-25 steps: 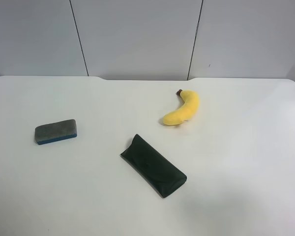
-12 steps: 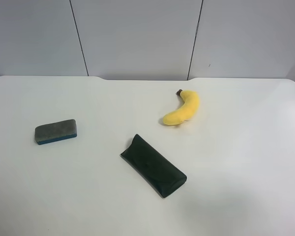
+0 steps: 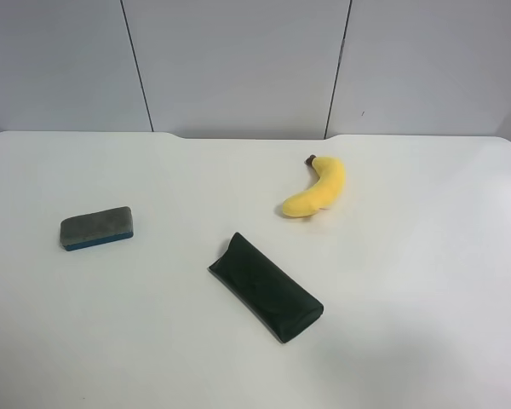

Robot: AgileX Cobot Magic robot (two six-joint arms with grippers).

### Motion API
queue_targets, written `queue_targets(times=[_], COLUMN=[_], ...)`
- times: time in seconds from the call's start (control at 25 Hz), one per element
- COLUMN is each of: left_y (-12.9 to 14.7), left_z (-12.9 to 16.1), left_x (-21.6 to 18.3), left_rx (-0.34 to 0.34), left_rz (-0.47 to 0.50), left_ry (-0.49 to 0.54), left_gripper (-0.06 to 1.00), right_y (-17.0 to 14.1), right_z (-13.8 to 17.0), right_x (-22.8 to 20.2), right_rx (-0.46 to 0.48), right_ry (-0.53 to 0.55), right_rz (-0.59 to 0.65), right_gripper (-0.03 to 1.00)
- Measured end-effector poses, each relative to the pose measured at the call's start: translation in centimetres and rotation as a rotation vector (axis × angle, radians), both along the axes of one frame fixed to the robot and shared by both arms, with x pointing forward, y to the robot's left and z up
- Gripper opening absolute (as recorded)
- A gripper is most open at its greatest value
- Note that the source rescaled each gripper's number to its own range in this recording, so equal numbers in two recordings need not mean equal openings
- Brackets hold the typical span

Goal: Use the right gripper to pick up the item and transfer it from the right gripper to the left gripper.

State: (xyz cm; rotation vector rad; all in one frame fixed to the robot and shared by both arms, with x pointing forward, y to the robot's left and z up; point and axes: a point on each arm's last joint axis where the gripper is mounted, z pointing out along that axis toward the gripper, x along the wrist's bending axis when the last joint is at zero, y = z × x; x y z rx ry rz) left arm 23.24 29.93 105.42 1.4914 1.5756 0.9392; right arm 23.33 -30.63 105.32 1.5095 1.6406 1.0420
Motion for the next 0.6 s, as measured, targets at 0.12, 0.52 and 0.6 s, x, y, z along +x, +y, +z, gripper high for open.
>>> queue_targets(times=[0.12,0.52,0.6], left_y=[0.0,0.0,0.0], left_z=[0.0,0.0,0.01], left_x=[0.0,0.0,0.0], left_rx=[0.0,0.001,0.001], left_rz=[0.0,0.0,0.0], left_ry=[0.0,0.0,-0.001], left_gripper=[1.0,1.0,1.0], right_y=[0.05,0.1,0.1], right_z=[0.0,0.0,0.0], right_x=[-0.05,-0.1,-0.1], right_rx=[0.0,0.0,0.0], right_ry=[0.0,0.0,0.0], right_rz=[-0.087,-0.164,-0.164], right_gripper=[1.0,1.0,1.0])
